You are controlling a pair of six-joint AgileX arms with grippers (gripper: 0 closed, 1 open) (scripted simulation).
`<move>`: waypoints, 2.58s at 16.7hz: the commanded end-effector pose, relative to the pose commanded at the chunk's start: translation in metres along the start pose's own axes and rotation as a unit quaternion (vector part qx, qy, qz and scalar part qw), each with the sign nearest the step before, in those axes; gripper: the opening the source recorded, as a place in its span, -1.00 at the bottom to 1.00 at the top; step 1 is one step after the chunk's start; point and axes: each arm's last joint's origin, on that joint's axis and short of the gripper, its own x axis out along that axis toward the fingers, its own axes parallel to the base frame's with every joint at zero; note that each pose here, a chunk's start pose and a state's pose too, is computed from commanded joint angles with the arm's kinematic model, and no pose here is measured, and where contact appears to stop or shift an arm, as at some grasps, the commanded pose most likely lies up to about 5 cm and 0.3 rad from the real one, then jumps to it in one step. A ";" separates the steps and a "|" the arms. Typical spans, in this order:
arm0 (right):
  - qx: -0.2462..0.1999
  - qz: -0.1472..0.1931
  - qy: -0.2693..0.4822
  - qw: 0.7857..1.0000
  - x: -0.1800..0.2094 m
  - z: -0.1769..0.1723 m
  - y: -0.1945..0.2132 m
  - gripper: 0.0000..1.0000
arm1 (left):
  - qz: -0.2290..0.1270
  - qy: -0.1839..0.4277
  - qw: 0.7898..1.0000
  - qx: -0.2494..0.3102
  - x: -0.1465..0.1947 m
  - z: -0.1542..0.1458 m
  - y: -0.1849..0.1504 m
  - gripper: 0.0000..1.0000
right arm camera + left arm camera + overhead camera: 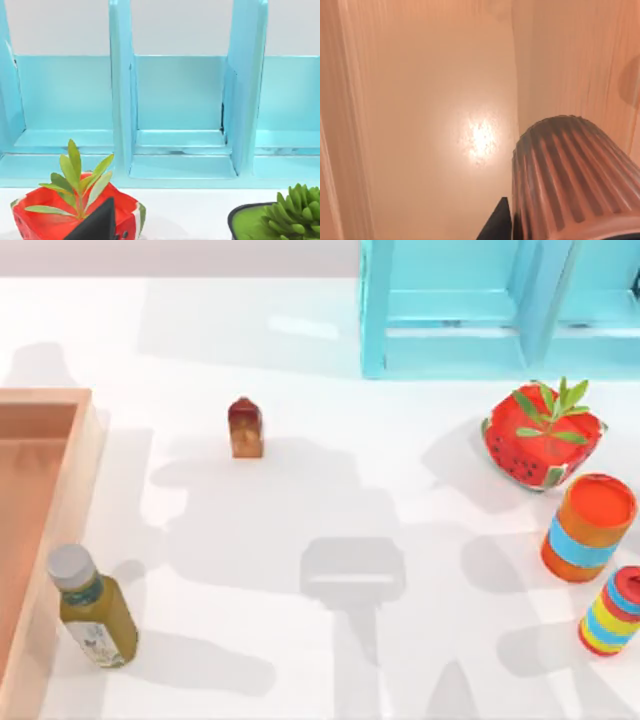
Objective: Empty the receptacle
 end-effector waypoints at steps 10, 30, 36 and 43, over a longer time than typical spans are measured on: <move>0.000 0.000 0.000 1.000 0.000 0.000 0.000 1.00 | 0.007 0.043 0.999 0.005 0.060 0.002 -0.172 -1.00; 0.000 0.000 0.000 1.000 0.000 0.000 0.000 1.00 | 0.002 -0.004 1.000 0.000 0.128 -0.067 -0.306 -1.00; 0.000 0.000 0.000 1.000 0.000 0.000 0.000 1.00 | 0.002 -0.004 1.000 0.000 0.131 -0.068 -0.306 -0.85; 0.000 0.000 0.000 1.000 0.000 0.000 0.000 1.00 | 0.002 -0.004 1.000 0.000 0.131 -0.068 -0.306 0.21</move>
